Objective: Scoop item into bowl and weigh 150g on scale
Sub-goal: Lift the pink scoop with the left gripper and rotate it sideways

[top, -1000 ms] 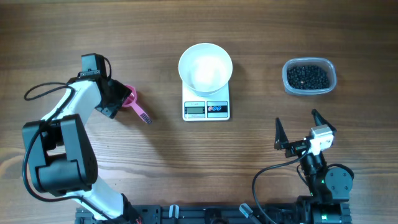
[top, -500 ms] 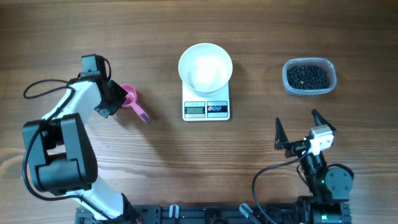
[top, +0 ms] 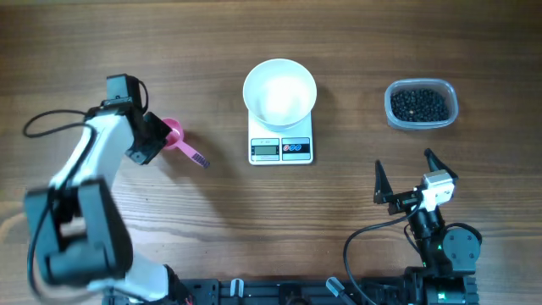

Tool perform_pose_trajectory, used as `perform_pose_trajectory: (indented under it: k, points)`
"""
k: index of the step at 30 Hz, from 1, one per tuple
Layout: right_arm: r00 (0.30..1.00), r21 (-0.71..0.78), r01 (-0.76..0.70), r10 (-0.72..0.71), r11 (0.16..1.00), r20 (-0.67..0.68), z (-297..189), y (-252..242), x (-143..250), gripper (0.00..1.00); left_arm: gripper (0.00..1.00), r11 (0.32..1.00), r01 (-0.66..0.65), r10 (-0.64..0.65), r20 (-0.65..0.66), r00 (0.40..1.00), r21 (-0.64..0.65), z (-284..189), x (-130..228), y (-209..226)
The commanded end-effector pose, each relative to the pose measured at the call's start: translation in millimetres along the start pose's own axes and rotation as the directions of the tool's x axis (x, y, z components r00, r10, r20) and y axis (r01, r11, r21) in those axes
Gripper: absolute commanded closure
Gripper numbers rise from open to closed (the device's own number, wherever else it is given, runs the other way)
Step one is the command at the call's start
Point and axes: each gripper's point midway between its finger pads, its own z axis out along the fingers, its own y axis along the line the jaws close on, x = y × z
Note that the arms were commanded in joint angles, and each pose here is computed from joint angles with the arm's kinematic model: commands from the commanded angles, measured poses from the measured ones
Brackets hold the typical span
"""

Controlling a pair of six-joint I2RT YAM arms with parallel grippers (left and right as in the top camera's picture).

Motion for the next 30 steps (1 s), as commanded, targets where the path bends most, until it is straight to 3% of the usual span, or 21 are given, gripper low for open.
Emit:
perform_pose_trajectory:
  k: [1, 6, 14, 21, 27, 30]
  points:
    - [1.000, 0.006, 0.008, -0.008, 1.000, 0.011, -0.4, -0.7, -2.3, 0.00, 0.96, 0.991, 0.085, -0.096, 0.103, 0.990, 0.107, -74.0, -2.2, -2.2]
    - [1.000, 0.006, 0.008, -0.008, 1.000, 0.011, -0.4, -0.7, -2.3, 0.00, 0.96, 0.968, 0.083, -0.109, 0.097, 0.989, 0.239, -140.6, 32.5, 4.6]
    - [1.000, 0.006, 0.008, -0.008, 1.000, 0.011, -0.4, -0.7, -2.3, 0.00, 0.96, 0.906, 0.222, -0.279, 0.114, 0.954, 0.361, -211.9, 90.3, 49.7]
    - [1.000, 0.006, 0.008, -0.008, 1.000, 0.011, -0.4, -0.6, -2.3, 0.00, 0.96, 0.883, 0.272, -0.333, 0.102, 0.937, 0.382, -229.8, 138.5, 91.0]
    - [1.000, 0.006, 0.009, -0.009, 1.000, 0.021, -0.5, -0.7, -4.8, 0.00, 0.96, 0.871, 0.270, -0.343, 0.116, 0.932, 0.410, -232.5, 147.8, 99.1]
    - [0.991, -0.082, -0.131, 0.132, 0.988, 0.008, -0.9, 14.2, -3.9, 0.00, 0.96, 0.862, 0.290, -0.363, 0.108, 0.925, 0.416, -227.0, 144.1, 96.0]
